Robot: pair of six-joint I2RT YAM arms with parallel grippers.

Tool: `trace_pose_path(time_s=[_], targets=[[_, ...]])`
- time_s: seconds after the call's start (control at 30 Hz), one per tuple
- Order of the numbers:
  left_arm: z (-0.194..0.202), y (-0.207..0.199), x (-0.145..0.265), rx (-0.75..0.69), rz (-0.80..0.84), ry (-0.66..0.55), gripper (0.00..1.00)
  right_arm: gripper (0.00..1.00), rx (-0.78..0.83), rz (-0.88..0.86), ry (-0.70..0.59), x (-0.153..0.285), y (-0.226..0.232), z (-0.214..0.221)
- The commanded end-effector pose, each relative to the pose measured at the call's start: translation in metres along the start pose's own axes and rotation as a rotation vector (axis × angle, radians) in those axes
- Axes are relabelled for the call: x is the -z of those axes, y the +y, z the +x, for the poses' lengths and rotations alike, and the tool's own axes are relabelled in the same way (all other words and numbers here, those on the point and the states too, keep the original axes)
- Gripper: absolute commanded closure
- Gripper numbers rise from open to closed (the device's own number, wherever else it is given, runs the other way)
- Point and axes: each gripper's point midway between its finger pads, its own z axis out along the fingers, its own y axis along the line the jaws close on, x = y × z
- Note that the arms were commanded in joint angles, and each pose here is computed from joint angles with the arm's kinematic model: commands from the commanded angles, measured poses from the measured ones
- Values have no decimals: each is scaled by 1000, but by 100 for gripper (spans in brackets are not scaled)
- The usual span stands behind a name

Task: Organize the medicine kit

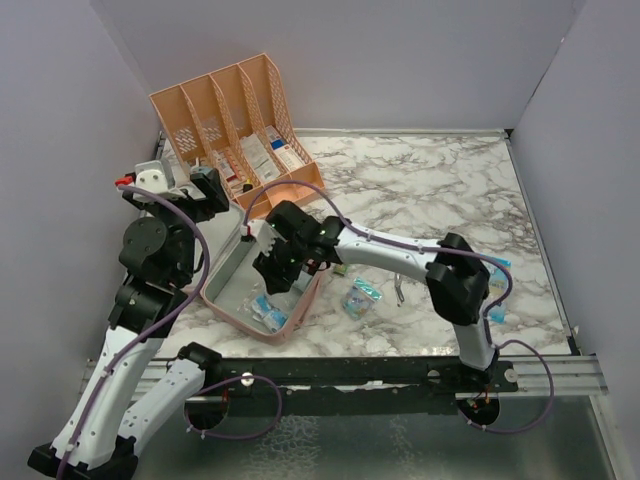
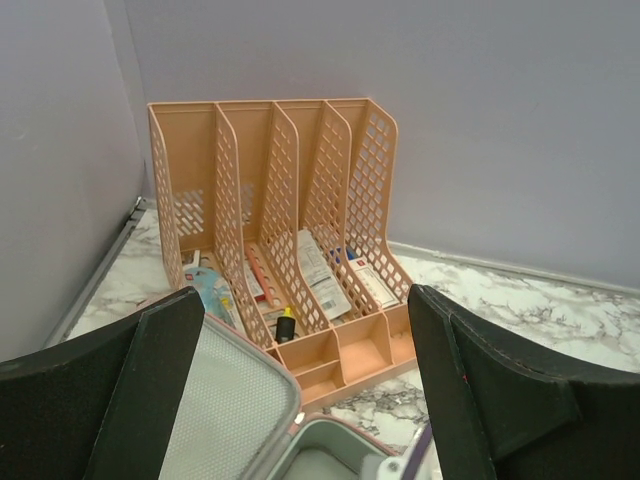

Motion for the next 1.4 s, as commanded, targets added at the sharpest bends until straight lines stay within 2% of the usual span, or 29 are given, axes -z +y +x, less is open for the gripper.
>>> trace_pose_path(time_s=[0.0,0.1,0.23,0.3,0.57,0.77,0.93,1.2,1.37], targets=[[6,-6,0,20,25,31,13,52,-42,238,-239,57,-16,-62],[25,-10,2,46,40,101,11,54,-113,353,-318,79,-28,-65],[70,-21,12,133,84,259,13,58,-273,506,-395,104,-54,-48],[97,-27,19,173,110,355,17,61,-354,563,-428,116,-65,-37],[206,-47,70,391,116,807,28,62,-719,699,-525,153,-111,15],[265,-51,117,480,73,1119,38,62,-885,711,-564,163,-132,45],[290,-43,133,450,21,1228,37,62,-906,714,-552,160,-136,55],[322,-49,150,468,29,1389,42,62,-930,738,-544,159,-146,69],[342,-33,154,449,-78,1399,46,62,-935,738,-547,157,-150,73]])
